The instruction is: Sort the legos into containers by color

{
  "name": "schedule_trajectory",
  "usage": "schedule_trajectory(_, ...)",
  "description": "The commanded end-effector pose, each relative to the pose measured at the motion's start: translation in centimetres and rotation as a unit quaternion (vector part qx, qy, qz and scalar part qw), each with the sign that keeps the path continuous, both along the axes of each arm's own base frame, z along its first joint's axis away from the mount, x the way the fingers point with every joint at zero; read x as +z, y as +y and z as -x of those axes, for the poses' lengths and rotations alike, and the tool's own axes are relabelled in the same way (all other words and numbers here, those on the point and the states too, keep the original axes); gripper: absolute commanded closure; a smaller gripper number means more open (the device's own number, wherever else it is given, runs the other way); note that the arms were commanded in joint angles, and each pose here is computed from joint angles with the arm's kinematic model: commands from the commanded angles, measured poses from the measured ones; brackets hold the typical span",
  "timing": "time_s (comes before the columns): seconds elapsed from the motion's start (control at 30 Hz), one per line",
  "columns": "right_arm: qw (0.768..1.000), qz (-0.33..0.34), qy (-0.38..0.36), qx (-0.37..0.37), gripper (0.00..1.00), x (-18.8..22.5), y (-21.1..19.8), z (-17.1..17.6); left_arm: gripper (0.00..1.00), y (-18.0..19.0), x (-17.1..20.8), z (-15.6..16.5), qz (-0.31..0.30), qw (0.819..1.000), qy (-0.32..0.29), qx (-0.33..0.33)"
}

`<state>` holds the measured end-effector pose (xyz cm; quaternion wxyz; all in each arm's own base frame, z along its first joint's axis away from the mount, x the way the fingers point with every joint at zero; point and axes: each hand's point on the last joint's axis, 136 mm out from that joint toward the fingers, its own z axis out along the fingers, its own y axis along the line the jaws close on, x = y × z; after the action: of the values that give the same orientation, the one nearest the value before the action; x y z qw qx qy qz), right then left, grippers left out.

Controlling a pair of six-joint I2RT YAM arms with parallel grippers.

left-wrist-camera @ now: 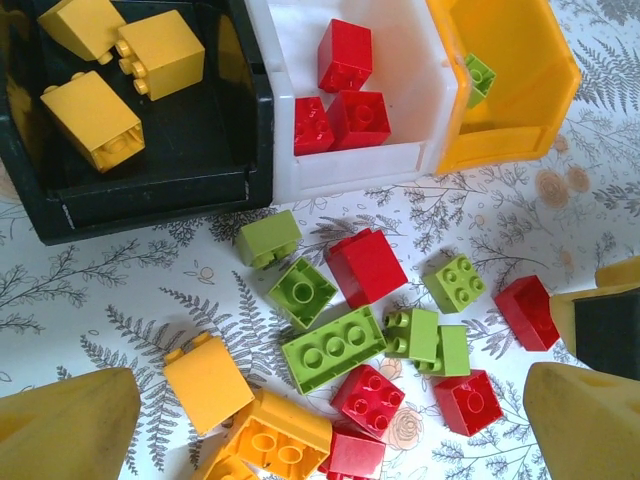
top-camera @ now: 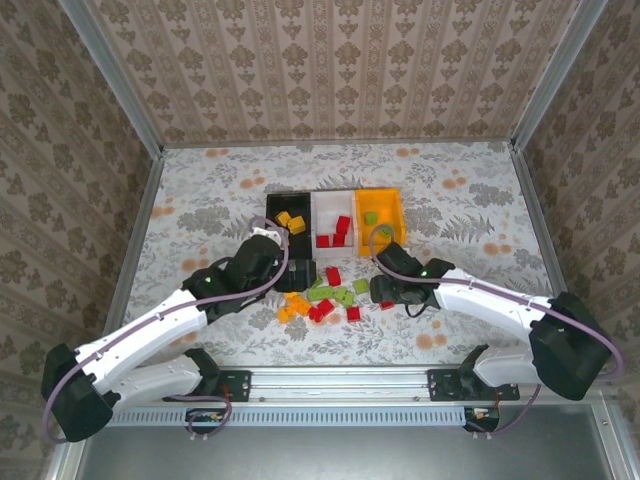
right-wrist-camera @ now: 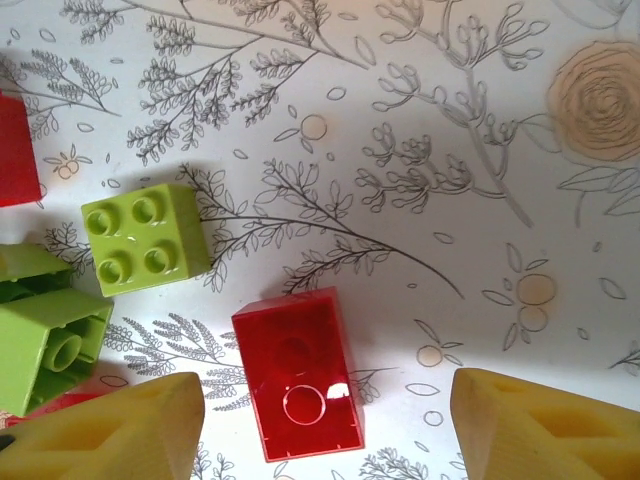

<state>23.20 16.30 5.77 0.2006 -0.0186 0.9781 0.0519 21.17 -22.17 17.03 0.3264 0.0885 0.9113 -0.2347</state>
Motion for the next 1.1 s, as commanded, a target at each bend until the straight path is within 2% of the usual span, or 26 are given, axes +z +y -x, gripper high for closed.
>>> schedule_trajectory(0.0,0.999,0.010,0.027,0.021,0.33,-1.3,0.9,0.1,0.00,0.9,-0.2,0.1,-0.001,1.000,0.004,0.018)
schedule_trajectory(0.17,0.998,0.040,0.053,0.002,0.40,-3.5,0.1,0.4,0.00,1.5,-0.4,0.3,-0.006,1.000,0.005,0.026)
schedule_trajectory(0.27,0.997,0.048,0.056,-0.003,0.52,-3.7,-0.3,0.5,0.00,2.1,-0.5,0.3,-0.008,0.999,0.004,0.034)
schedule_trajectory(0.37,0.998,0.041,0.048,0.005,0.65,-3.1,0.1,0.2,0.00,2.7,-0.8,0.2,-0.010,0.999,0.006,0.047)
schedule_trajectory(0.47,0.999,0.019,0.016,0.023,0.72,-0.5,1.4,-1.2,0.00,3.3,-0.8,0.3,-0.005,0.999,0.004,0.054)
schedule_trajectory(0.6,0.998,-0.019,-0.032,0.059,0.73,5.3,4.5,-3.7,0.00,4.5,-1.0,0.6,-0.009,0.998,0.002,0.063)
schedule_trajectory(0.7,0.995,-0.045,-0.057,0.074,0.73,8.0,7.4,-6.2,0.00,5.3,-1.4,1.1,-0.020,0.998,0.008,0.067)
schedule_trajectory(0.87,0.994,-0.038,-0.079,0.071,0.71,9.0,11.2,-11.5,0.00,5.9,-2.7,1.8,-0.026,0.997,0.025,0.071)
schedule_trajectory(1.07,0.996,-0.029,-0.078,0.020,0.70,7.3,12.2,-18.3,0.02,6.2,-4.0,2.3,-0.031,0.996,0.043,0.068)
